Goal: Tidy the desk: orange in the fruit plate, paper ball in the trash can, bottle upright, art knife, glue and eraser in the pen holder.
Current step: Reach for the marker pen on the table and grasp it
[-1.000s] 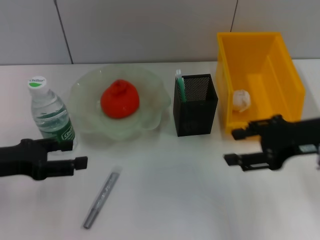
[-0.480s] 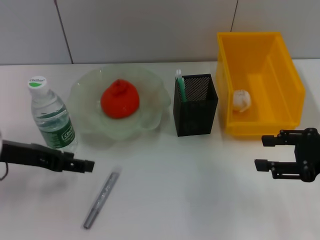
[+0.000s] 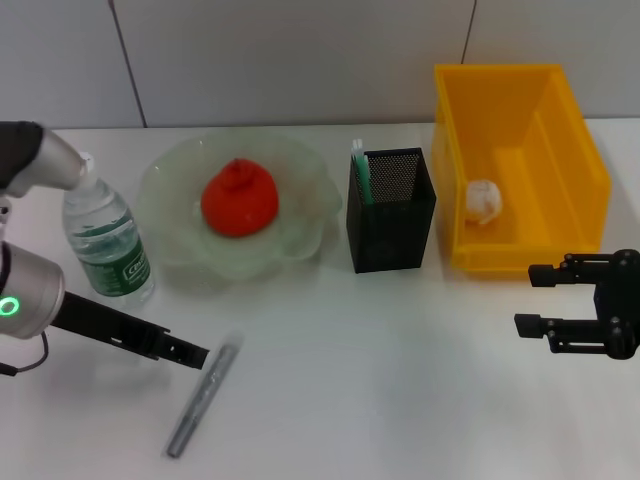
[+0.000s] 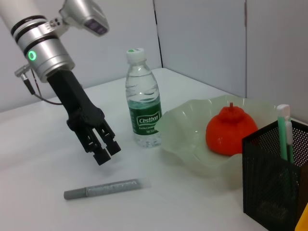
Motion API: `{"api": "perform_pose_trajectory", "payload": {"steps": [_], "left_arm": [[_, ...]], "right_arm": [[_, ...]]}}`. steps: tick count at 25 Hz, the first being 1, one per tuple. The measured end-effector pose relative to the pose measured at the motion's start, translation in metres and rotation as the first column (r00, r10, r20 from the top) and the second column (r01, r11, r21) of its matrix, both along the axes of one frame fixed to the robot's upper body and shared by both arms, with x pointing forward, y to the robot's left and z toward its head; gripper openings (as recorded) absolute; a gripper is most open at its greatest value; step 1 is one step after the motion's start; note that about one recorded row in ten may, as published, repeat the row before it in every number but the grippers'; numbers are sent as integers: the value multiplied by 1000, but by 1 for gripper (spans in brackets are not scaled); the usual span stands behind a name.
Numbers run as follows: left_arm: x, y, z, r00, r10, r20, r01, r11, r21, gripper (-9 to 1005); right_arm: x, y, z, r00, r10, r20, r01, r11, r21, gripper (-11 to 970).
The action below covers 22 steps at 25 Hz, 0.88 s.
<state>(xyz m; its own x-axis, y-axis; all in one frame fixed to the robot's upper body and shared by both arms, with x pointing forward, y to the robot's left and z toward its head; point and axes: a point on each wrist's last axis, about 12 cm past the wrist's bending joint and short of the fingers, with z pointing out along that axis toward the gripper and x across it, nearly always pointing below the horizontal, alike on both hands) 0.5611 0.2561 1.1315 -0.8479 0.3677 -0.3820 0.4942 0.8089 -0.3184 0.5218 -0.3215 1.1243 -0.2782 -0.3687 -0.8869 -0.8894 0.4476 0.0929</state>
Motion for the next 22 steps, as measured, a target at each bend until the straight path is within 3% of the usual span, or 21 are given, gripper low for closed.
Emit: {"api": "perform_pose_trajectory", "payload": {"steps": [7, 12, 22], "left_arm": [[7, -38, 1, 1000, 5, -29, -1, 989, 150, 716], [10, -53, 6, 999, 6, -39, 0, 988, 155, 706], [9, -62, 2, 998, -2, -61, 11, 987, 162, 686]], "right_arm": [[0, -1, 0, 999, 21, 39, -20, 1000, -18, 679], [0, -1, 0, 999, 25, 45, -24, 999, -22, 679], [1, 0, 2, 998, 33, 51, -31, 999, -22, 679]]}}
